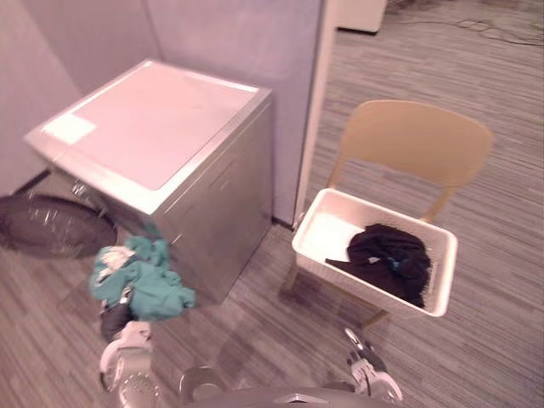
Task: Pick up the laundry basket with both hands and put the clothes into the washing machine.
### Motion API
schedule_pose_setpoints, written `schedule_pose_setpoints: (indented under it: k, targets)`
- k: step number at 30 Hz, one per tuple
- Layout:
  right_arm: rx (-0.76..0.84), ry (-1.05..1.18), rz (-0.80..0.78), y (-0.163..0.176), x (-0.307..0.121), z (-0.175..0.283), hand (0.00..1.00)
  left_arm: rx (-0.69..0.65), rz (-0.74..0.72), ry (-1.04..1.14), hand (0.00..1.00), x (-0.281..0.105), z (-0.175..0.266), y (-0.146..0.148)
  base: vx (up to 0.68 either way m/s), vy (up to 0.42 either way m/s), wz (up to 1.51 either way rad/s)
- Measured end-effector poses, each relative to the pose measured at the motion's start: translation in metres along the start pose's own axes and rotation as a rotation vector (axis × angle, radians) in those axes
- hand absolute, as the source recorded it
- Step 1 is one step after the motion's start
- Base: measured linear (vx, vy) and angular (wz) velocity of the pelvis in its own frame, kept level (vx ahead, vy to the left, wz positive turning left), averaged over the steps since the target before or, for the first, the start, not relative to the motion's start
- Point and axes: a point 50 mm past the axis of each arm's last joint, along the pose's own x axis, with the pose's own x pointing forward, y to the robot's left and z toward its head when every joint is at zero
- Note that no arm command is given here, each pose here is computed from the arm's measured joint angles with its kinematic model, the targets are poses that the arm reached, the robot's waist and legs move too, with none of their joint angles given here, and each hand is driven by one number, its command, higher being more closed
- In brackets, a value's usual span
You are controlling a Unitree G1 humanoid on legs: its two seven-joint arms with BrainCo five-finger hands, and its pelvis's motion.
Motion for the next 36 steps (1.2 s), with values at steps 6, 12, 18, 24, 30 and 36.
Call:
schedule_pose_setpoints:
  k: [6, 12, 18, 24, 30, 36]
  targets:
    - [0.082, 0.082, -0.030, -0.002, -0.002, -0.020, 0.00, 0.028, 0.038, -0.008, 1.00, -0.002, 0.008, 0.015, 0.05, 0.271, 0.18]
    - [0.138, 0.048, -0.044, -0.004, 0.003, -0.006, 0.00, 0.045, -0.046, -0.008, 1.00, 0.002, 0.006, -0.004, -0.02, 0.177, 0.36]
    - [0.205, 0.027, -0.115, -0.022, -0.001, -0.004, 0.00, 0.161, -0.150, 0.154, 1.00, -0.010, -0.033, -0.019, 0.01, 0.192, 0.94]
    - [0.294, 0.083, -0.080, -0.004, -0.009, -0.036, 0.00, 0.240, -0.197, 0.280, 1.00, -0.018, -0.060, -0.019, 0.01, -0.014, 0.24]
    - [0.281, 0.052, -0.134, -0.033, -0.022, -0.038, 0.00, 0.273, -0.317, 0.442, 1.00, -0.037, -0.096, -0.035, 0.13, -0.193, 0.66]
    - [0.209, 0.026, -0.038, -0.009, -0.015, -0.027, 0.00, 0.252, -0.395, 0.403, 1.00, -0.034, -0.090, -0.057, 0.13, -0.035, 0.07]
